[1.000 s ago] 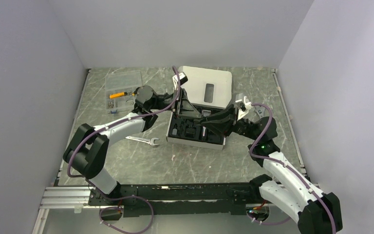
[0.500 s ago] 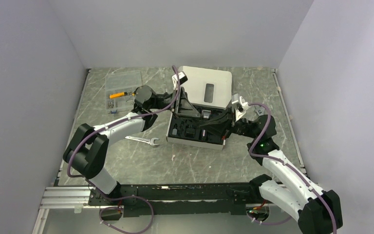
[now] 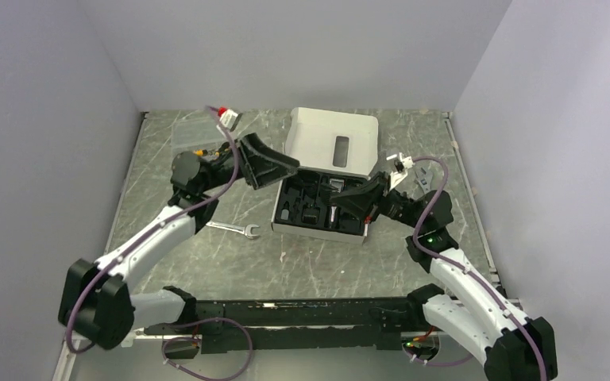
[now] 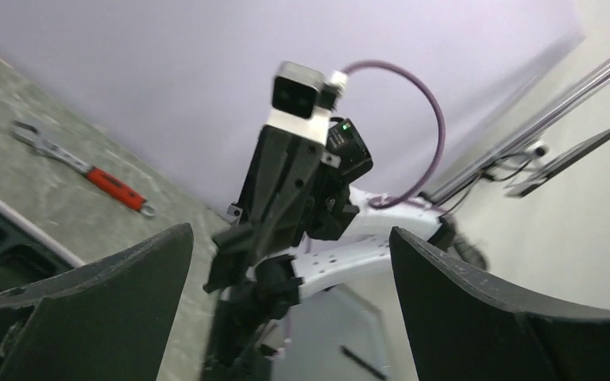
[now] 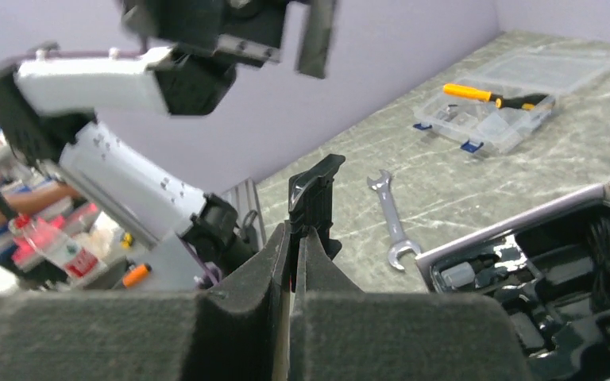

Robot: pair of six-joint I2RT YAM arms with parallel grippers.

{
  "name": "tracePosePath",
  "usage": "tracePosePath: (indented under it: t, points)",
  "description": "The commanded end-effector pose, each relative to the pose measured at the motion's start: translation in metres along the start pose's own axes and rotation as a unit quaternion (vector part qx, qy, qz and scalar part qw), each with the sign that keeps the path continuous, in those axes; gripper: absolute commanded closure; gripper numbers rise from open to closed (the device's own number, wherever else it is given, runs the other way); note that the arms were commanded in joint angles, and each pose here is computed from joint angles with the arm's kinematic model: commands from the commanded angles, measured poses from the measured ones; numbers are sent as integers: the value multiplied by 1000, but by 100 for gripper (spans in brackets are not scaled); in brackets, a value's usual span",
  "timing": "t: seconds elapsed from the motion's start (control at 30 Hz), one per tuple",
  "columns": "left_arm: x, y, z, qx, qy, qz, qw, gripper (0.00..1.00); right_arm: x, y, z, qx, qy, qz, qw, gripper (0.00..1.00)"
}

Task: Sort the hair-cutting tools
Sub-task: Adjust the haircut tool.

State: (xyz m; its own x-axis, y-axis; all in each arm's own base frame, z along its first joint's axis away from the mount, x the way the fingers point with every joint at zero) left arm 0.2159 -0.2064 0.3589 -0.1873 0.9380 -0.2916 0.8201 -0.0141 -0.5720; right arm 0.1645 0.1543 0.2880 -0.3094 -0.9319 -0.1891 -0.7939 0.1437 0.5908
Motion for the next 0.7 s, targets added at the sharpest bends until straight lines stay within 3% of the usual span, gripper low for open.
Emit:
tracePosePath:
  t: [0.0,0.17,0.47,0.67]
  points:
    - [14,10,15,-138,-12,-48,989,1,0,-7,-6,-124,-71,0,990,100]
    - [14,17,28,-108,35,-22,993,2,0,-9,-4,-173,-82,-37,981,100]
    - [-1,31,55,-61,68,11,996,30,6,-3,-1,-201,-115,-70,970,100]
    - [-10,32,61,-35,57,49,997,47,5,-2,-2,-207,-113,-83,968,100]
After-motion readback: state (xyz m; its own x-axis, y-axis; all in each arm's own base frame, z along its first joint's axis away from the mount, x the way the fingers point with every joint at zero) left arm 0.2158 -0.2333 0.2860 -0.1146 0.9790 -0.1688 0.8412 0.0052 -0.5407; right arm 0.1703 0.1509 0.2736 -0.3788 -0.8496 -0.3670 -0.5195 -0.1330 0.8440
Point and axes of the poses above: each gripper's point midway between its finger pads, its own x axis back along the fingers, its own y axis along the line the jaws close on, z = x × y, the point moved 9 cm from there along x, back along the fingers, and after that the axes turned 13 degrees about -x, right-handed, at the moved point
